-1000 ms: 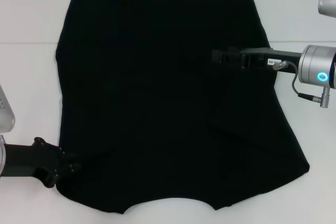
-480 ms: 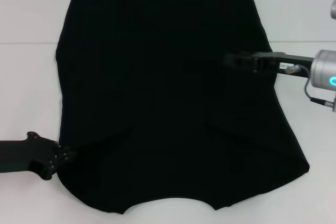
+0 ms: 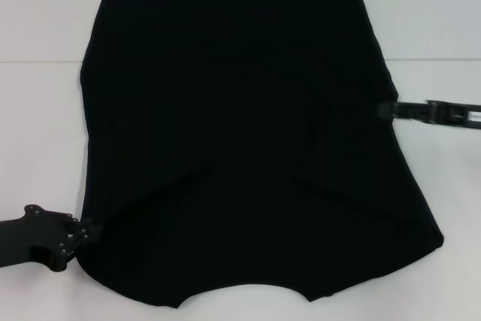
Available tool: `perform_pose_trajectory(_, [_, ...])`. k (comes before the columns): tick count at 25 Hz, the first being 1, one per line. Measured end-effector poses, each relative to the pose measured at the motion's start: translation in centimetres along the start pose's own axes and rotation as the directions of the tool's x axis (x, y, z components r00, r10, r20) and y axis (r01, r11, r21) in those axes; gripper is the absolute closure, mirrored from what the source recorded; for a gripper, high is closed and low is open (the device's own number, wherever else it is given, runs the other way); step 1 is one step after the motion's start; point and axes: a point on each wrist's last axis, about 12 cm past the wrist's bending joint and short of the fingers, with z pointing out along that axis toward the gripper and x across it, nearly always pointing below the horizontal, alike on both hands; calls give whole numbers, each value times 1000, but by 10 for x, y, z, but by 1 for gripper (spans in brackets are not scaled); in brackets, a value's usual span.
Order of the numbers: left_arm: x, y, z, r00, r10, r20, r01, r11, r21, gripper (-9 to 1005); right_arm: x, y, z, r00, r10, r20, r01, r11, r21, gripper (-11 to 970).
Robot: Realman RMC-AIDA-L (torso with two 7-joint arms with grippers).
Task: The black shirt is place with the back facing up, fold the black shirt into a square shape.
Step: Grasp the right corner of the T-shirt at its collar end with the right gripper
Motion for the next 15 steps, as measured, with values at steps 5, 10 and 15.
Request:
perform_pose_trajectory(5, [8,-1,-5,999,-9,52,9,1000,-7,931,3,-14,-31,984,106,-145,-101,994,42,333])
perform_pose_trajectory(10, [14,0,-7,997,-19,71,22,999,-29,931,10,-16,-41,955,134,-265,-118,990,78,332])
perform_pose_trajectory(15, [16,0,-10,995,-32,94,36,999,-37,932,16,-18,-42,943,140,-303,-114,988,103,331])
